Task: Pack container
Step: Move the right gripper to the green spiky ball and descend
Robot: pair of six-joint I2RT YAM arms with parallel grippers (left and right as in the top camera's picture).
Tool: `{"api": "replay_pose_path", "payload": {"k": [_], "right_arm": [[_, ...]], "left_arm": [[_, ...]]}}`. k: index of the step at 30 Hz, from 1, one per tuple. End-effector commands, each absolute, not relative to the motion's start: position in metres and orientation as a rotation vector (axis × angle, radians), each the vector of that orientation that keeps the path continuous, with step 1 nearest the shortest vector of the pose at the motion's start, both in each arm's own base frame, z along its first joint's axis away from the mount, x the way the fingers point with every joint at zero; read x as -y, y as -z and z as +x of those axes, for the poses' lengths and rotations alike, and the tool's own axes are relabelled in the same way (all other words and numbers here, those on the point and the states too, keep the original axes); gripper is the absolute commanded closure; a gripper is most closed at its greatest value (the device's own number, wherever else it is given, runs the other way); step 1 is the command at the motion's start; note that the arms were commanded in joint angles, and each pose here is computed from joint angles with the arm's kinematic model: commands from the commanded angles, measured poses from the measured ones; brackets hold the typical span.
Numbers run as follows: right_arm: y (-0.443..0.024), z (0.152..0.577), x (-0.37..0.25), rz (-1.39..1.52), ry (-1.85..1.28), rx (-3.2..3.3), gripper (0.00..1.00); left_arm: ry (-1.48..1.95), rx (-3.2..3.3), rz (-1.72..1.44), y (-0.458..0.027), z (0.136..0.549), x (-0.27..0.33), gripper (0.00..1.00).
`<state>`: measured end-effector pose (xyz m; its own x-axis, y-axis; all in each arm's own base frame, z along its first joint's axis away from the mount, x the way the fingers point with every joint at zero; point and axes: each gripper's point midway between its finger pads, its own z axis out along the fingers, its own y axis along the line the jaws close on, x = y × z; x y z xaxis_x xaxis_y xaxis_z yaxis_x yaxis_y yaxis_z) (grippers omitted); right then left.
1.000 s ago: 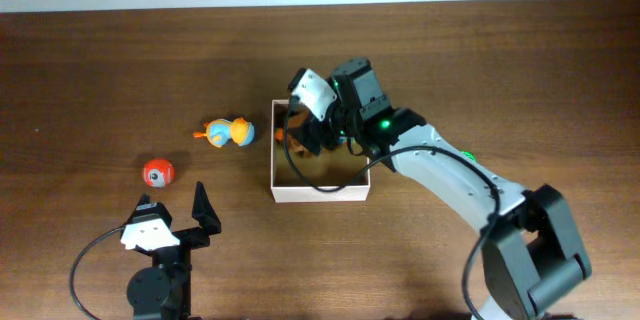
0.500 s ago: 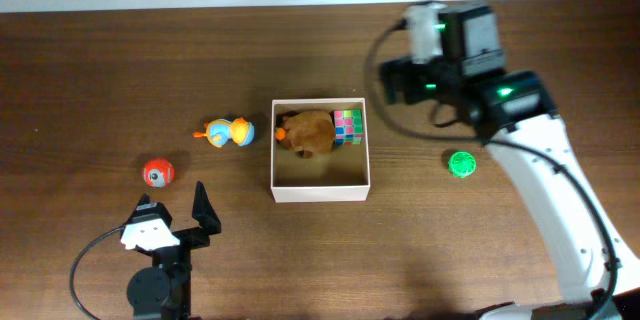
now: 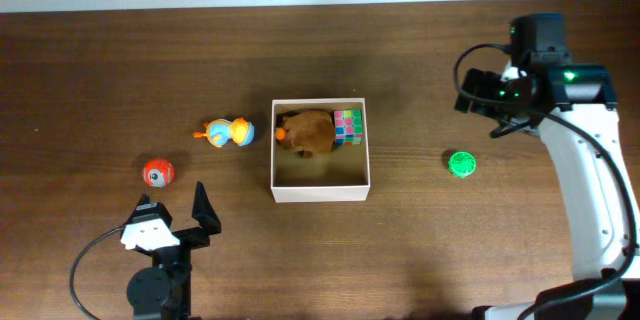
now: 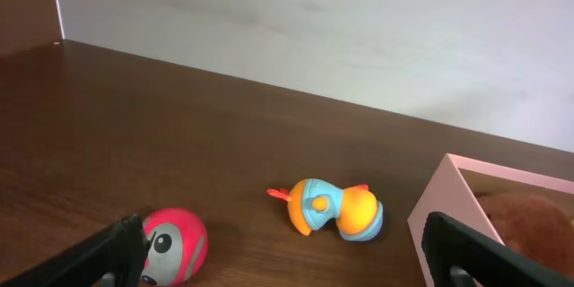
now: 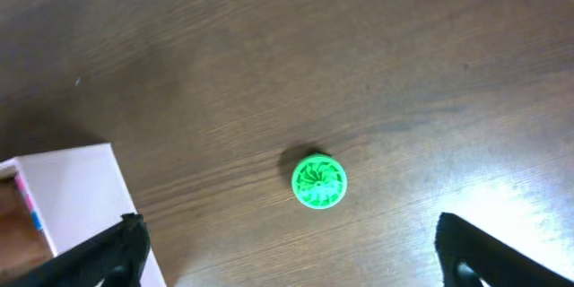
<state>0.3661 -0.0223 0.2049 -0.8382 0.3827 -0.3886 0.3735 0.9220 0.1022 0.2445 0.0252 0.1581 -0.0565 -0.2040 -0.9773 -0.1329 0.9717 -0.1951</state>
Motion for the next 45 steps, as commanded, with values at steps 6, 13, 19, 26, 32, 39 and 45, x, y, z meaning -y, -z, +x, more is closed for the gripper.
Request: {"api": "replay_pose_path", "payload": {"k": [6,13,19,26,32,39,45], "right_arm": [[-0.136,0.347,0.026,0.639,-0.045,-2.781,0.07],[-0.1,0.348,0.025,0.634,-0.053,-2.764,0.12],[-0.074,0.349,0.025,0.612,-0.057,-2.738,0.14],[-0.048,0.342,0.025,0.589,-0.056,-2.73,0.14],[-0.038,0.343,0.028,0.579,-0.025,-2.736,0.14],[-0.02,0.346,0.03,0.576,-0.009,-2.765,0.16],[-0.013,0.348,0.03,0.561,-0.005,-2.777,0.21]], "left_arm": [[0.057,-1.632,-0.242,-0.157,0.244,-0.024,0.01],[0.057,-1.632,-0.242,-0.157,0.244,-0.024,0.01],[0.057,-1.632,-0.242,-0.157,0.244,-0.024,0.01],[0.057,-1.632,-0.242,-0.157,0.244,-0.024,0.01],[0.057,-1.632,-0.242,-0.157,0.244,-0.024,0.01],[0.057,-1.632,-0.242,-0.157,0.244,-0.024,0.01],[0.057,-1.632,-0.242,-0.157,0.244,-0.024,0.01]]}}
